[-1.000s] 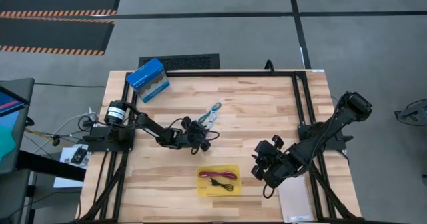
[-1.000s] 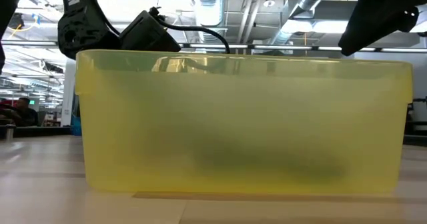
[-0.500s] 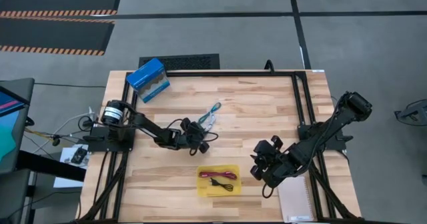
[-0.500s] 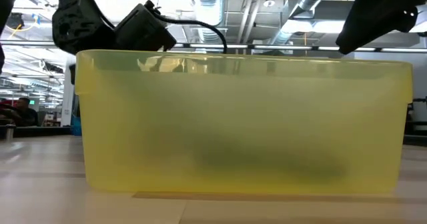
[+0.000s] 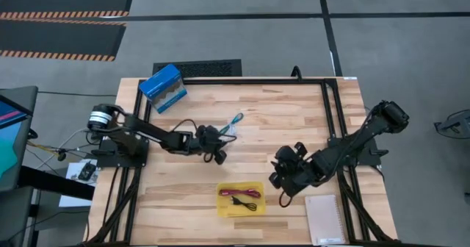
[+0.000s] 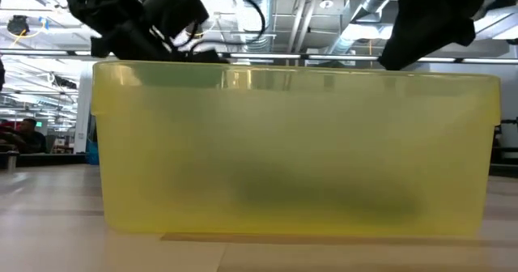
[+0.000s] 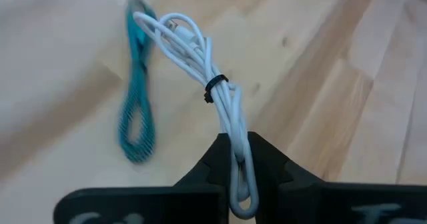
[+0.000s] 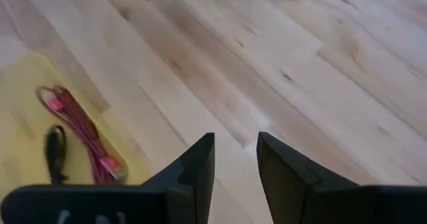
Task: Pick and place USB-C Cables
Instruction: Put the white charger cable into the yellow bin
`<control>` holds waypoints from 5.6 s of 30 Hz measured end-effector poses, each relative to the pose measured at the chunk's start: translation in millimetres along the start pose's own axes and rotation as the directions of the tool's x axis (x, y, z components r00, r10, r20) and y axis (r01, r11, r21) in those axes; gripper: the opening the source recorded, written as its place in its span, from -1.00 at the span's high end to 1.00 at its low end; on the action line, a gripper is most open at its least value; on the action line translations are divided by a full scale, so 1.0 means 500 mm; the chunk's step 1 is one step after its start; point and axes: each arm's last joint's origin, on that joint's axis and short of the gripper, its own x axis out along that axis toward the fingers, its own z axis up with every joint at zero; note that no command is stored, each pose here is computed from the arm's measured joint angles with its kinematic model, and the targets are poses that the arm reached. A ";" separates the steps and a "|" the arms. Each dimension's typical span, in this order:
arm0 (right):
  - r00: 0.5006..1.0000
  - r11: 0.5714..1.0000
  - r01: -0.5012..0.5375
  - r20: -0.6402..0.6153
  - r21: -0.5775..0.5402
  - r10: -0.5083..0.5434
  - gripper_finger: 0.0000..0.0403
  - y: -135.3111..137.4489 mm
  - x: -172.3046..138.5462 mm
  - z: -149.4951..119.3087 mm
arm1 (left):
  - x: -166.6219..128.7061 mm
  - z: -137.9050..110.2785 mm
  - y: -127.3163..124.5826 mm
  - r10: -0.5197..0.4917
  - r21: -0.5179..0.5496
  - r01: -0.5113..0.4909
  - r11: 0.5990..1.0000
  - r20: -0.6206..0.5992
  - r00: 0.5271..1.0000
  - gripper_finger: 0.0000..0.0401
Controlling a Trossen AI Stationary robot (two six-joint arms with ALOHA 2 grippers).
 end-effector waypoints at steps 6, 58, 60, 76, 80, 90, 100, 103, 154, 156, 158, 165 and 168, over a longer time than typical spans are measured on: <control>0.989 0.990 0.099 0.123 -0.101 -0.086 0.28 -0.011 -0.001 0.003 | -0.039 0.053 -0.005 -0.021 0.111 0.002 0.994 0.166 0.986 0.98; 0.567 0.784 -0.561 0.566 -0.267 0.598 -0.27 0.088 -0.004 0.145 | -0.233 -0.036 -0.179 -0.584 0.353 0.508 0.786 0.693 0.422 0.93; 0.567 0.786 -0.557 0.568 -0.269 0.597 -0.27 0.087 -0.003 0.146 | -0.230 -0.022 -0.184 -0.609 0.384 0.516 0.766 0.691 0.390 0.92; 0.514 0.770 -0.570 0.607 -0.286 0.606 -0.27 0.089 0.005 0.159 | -0.209 0.002 -0.192 -0.625 0.420 0.485 0.767 0.662 0.414 0.92; 0.474 0.752 -0.580 0.622 -0.312 0.623 -0.27 0.115 0.044 0.151 | -0.205 0.004 -0.189 -0.619 0.415 0.481 0.772 0.662 0.423 0.92; 0.454 0.762 -0.540 0.639 -0.358 0.621 -0.27 0.147 0.063 0.171 | -0.206 -0.003 -0.193 -0.628 0.420 0.485 0.767 0.646 0.434 0.92; 0.486 0.777 -0.523 0.625 -0.352 0.610 -0.23 0.135 0.032 0.178 | -0.209 -0.006 -0.196 -0.626 0.419 0.482 0.770 0.645 0.439 0.92; 0.491 0.774 -0.529 0.619 -0.347 0.613 -0.12 0.138 0.033 0.173 | -0.208 -0.006 -0.195 -0.613 0.409 0.474 0.780 0.651 0.447 0.92; 0.795 0.842 -0.513 0.279 -0.167 0.539 0.86 0.112 0.059 0.105 | -0.236 -0.038 -0.156 -0.485 0.212 0.440 0.873 0.275 0.830 0.27; 0.787 0.823 -0.544 0.240 -0.162 0.568 0.86 0.118 0.067 0.098 | -0.240 -0.035 -0.153 -0.474 0.208 0.429 0.879 0.277 0.836 0.29; 0.797 0.817 -0.554 0.182 -0.161 0.576 0.86 0.121 0.077 0.088 | -0.244 -0.033 -0.150 -0.468 0.209 0.423 0.882 0.277 0.839 0.30; 0.859 0.833 -0.502 -0.026 -0.232 0.511 0.86 0.161 0.094 0.092 | -0.260 -0.024 -0.134 -0.426 0.207 0.380 0.901 0.273 0.862 0.31; 0.866 0.813 -0.498 -0.118 -0.302 0.487 0.86 0.186 0.097 0.100 | -0.266 -0.021 -0.128 -0.410 0.203 0.364 0.909 0.274 0.870 0.31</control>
